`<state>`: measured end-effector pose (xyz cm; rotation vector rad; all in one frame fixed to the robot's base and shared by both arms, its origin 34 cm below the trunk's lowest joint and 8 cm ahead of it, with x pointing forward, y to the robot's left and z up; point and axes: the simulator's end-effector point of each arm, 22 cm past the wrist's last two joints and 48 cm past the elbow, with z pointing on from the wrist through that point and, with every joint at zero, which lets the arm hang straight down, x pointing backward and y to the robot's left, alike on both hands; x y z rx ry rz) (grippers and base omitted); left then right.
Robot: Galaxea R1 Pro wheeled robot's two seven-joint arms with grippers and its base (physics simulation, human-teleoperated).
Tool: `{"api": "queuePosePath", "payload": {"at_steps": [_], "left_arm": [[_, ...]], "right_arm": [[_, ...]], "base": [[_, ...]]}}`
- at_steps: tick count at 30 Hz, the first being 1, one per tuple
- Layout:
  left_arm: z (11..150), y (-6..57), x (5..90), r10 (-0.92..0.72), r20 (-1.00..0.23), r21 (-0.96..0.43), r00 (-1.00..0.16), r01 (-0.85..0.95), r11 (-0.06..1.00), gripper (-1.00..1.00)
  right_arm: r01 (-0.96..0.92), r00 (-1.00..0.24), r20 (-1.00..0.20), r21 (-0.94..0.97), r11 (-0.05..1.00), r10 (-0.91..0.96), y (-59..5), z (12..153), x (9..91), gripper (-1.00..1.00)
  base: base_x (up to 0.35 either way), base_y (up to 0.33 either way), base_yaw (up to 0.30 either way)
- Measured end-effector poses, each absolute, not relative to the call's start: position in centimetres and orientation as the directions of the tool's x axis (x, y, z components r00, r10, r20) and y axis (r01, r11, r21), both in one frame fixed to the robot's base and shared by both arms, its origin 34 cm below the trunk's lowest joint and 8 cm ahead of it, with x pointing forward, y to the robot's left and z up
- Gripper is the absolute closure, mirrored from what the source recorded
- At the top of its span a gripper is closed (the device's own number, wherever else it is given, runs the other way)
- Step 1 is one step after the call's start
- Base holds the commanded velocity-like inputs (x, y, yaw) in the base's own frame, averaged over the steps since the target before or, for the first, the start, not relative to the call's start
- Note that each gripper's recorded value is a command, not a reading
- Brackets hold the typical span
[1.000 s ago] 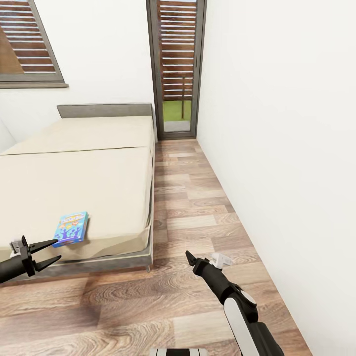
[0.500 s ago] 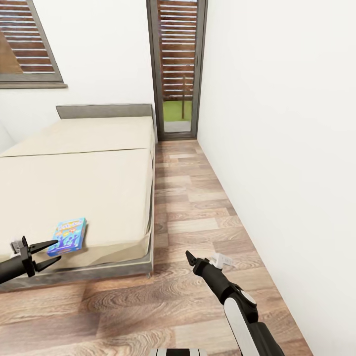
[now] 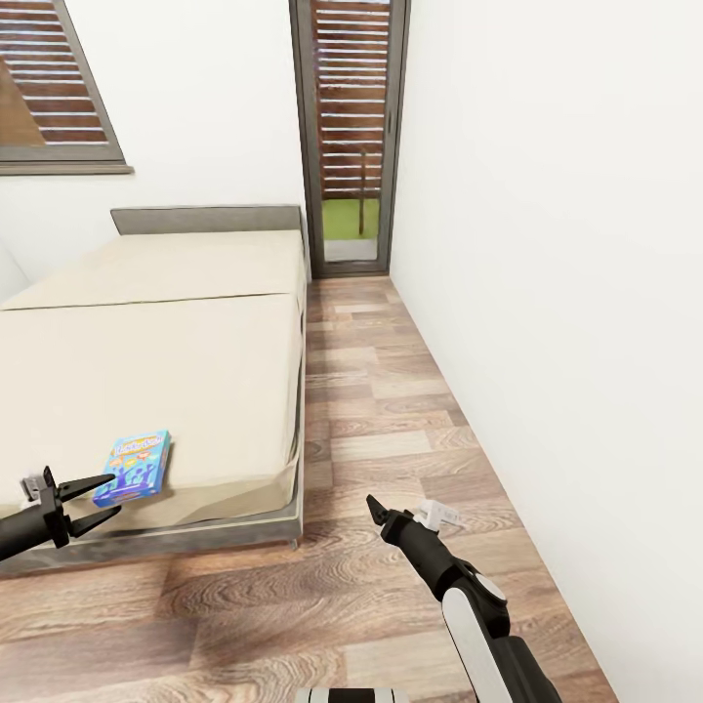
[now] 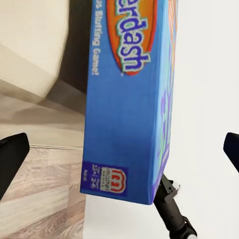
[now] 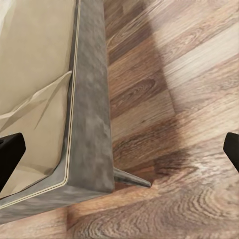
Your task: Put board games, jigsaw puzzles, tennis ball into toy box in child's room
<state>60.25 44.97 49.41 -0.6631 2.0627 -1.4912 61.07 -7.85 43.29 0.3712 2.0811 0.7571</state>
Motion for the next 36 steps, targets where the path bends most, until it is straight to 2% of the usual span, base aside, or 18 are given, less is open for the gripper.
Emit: {"api": "queuePosePath", "payload": {"at_steps": [6, 7, 29, 36], "left_arm": [[49.4, 45.0, 60.2, -0.647, -0.117, -0.955, -0.753, -0.092, 0.281, -1.00], [49.4, 45.0, 60.2, -0.647, -0.118, -0.955, -0.753, -0.092, 0.281, 1.00], [50.9, 45.0, 60.9, -0.662, -0.132, -0.965, -0.738, -0.056, 0.254, 1.00], [51.9, 44.9, 60.6, -0.648, -0.165, -0.959, -0.744, -0.032, 0.281, 1.00]], "right_arm": [[-0.015, -0.580, -0.633, 0.637, 0.771, 0.512, -7.8, 43.3, 61.1, -1.00], [-0.015, -0.580, -0.633, 0.637, 0.771, 0.512, -7.8, 43.3, 61.1, -1.00], [-0.021, -0.575, -0.638, 0.637, 0.771, 0.512, -7.8, 43.8, 61.1, -1.00], [-0.039, -0.557, -0.654, 0.636, 0.771, 0.512, -7.8, 45.3, 61.3, -1.00]], "base": [[0.000, 0.000, 0.000], [0.000, 0.000, 0.000], [0.000, 0.000, 0.000], [0.000, 0.000, 0.000]]}}
